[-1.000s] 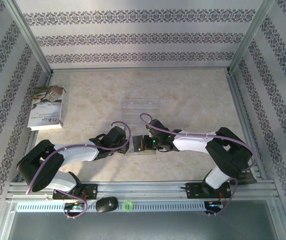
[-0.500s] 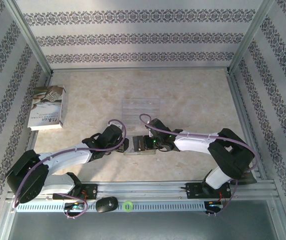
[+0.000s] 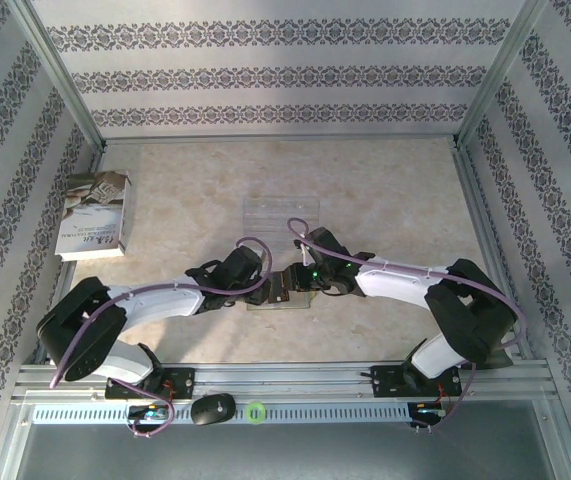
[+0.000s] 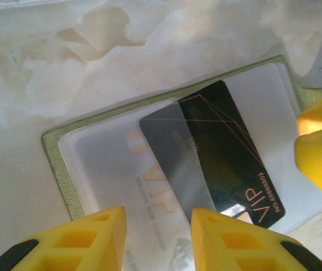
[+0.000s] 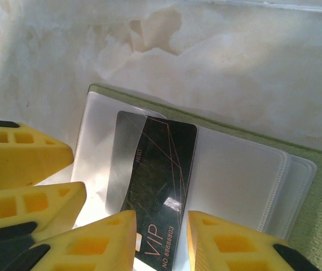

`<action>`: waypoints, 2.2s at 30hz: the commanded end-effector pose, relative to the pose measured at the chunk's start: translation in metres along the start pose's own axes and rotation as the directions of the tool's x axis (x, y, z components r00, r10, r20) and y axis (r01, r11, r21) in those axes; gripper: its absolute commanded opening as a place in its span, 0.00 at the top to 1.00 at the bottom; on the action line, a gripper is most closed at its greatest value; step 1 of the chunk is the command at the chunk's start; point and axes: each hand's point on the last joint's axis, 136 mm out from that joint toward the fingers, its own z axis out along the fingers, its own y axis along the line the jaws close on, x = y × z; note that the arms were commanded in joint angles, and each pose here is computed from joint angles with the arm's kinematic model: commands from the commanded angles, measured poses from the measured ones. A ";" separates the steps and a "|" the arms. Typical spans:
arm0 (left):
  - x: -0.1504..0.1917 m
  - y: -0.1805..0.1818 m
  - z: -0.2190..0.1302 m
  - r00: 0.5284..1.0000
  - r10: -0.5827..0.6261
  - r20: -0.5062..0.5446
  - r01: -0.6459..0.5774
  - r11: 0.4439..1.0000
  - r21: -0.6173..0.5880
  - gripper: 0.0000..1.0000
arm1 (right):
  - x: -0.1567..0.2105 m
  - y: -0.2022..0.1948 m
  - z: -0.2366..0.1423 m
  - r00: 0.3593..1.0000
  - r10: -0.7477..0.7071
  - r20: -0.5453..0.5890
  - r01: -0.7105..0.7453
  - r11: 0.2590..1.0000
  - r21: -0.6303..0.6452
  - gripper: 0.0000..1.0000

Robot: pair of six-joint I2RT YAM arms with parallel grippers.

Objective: Take the credit cards out of the card holder

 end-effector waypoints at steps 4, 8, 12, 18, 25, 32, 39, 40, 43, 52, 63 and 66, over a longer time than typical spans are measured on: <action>-0.004 0.001 0.009 1.000 0.029 0.007 -0.029 0.999 -0.025 0.64 | 0.001 0.000 0.007 0.999 -0.009 -0.042 0.009 1.000 -0.019 0.70; 0.003 0.006 0.012 1.000 0.022 -0.010 -0.022 0.999 -0.043 0.64 | 0.002 -0.003 0.010 0.998 -0.005 -0.059 0.005 1.000 -0.013 0.71; 0.010 0.009 0.013 1.000 0.011 -0.024 -0.012 0.999 -0.045 0.65 | 0.003 -0.006 0.013 0.998 0.001 -0.064 -0.001 1.000 -0.002 0.71; 0.019 0.011 0.017 0.999 0.000 -0.051 -0.002 0.999 -0.045 0.66 | 0.004 -0.007 0.020 0.997 0.007 -0.081 -0.008 1.000 -0.011 0.71; 0.025 0.012 0.019 0.998 -0.011 -0.069 0.008 0.999 -0.039 0.68 | 0.003 0.002 0.022 0.997 0.015 -0.081 -0.020 0.998 -0.061 0.71; 0.024 0.010 0.016 0.998 -0.016 -0.064 0.014 0.999 -0.029 0.68 | 0.002 0.005 0.022 0.997 0.016 -0.078 -0.022 0.997 -0.078 0.76; 0.026 0.012 0.015 0.998 -0.026 -0.060 0.024 0.999 -0.031 0.68 | 0.004 -0.004 0.024 0.997 0.044 -0.065 -0.048 0.997 -0.057 0.90; 0.026 0.012 0.014 0.998 -0.027 -0.059 0.025 0.999 -0.031 0.68 | 0.004 -0.006 0.022 0.997 0.046 -0.058 -0.049 0.997 -0.052 0.93; 0.028 0.014 0.012 0.998 -0.029 -0.056 0.027 0.999 -0.035 0.67 | 0.003 -0.013 0.016 0.997 0.059 -0.039 -0.061 0.997 -0.042 0.97; 0.025 0.013 0.009 0.999 -0.032 -0.043 0.031 0.999 -0.030 0.65 | 0.000 -0.035 -0.010 0.994 0.103 0.025 -0.103 0.995 -0.007 1.00; -0.048 -0.027 -0.055 0.982 0.001 0.189 -0.033 0.985 0.168 0.48 | -0.039 0.010 -0.059 0.980 -0.059 0.190 0.090 0.983 -0.158 1.00; -0.061 -0.034 -0.070 0.975 -0.017 0.220 -0.042 0.965 0.260 0.46 | -0.052 0.032 -0.077 0.961 -0.106 0.254 0.167 0.958 -0.232 1.00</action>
